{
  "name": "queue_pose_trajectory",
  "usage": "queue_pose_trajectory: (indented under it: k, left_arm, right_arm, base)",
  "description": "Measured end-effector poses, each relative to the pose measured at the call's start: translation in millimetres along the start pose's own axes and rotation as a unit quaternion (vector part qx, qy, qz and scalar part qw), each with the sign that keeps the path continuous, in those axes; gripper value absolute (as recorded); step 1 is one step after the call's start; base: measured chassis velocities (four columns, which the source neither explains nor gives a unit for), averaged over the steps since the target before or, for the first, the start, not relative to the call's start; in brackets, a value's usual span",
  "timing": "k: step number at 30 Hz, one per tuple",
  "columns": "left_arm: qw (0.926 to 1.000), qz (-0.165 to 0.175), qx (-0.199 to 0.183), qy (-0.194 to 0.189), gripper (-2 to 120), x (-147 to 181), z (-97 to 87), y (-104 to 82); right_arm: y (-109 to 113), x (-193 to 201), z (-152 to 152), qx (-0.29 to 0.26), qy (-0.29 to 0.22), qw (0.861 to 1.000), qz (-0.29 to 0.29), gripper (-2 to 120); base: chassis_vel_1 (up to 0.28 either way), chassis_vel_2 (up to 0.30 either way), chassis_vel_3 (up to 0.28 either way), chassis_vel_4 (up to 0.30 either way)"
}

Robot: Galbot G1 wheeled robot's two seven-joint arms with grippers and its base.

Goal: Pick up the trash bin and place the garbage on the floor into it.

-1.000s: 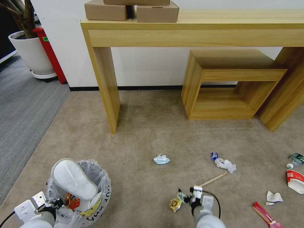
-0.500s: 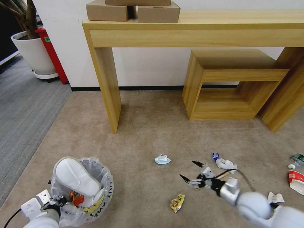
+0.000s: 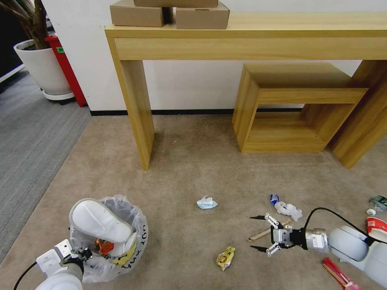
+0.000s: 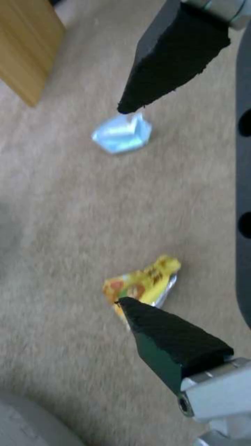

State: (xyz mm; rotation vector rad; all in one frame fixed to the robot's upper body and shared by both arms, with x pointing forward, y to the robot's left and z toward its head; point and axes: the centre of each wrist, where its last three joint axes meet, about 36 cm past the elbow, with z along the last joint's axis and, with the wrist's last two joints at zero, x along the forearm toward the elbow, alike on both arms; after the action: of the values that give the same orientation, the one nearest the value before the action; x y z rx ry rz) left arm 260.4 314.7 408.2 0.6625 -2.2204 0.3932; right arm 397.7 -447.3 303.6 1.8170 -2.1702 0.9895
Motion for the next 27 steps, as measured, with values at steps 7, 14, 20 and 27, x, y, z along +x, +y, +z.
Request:
queue_pose_trajectory:
  k: [7, 14, 20, 27]
  left_arm:
    - [1.0000, -0.002, 0.002, 0.000, 0, 1, -0.4, 2.8]
    - [1.0000, -0.008, 0.005, 0.001, 0, 1, 3.6, 3.3]
    - [0.9999, -0.011, 0.009, -0.001, 0, 1, 5.9, 5.6]
    - [0.9999, -0.011, 0.011, -0.002, 0, 1, 6.9, 6.3]
  right_arm:
    - [26, -33, 16, -0.039, -0.017, 0.999, -0.012, 100]
    - [50, -79, 36, -0.073, -0.020, 0.997, -0.019, 100]
    - [58, -97, 36, -0.095, -0.025, 0.995, 0.011, 100]
    - [59, -104, 35, -0.105, -0.018, 0.994, 0.036, 100]
  base:
    - [0.000, 0.000, 0.000, 0.000]
    - [0.000, 0.000, 0.000, 0.000]
    - [0.000, 0.000, 0.000, 0.000]
    - [0.000, 0.000, 0.000, 0.000]
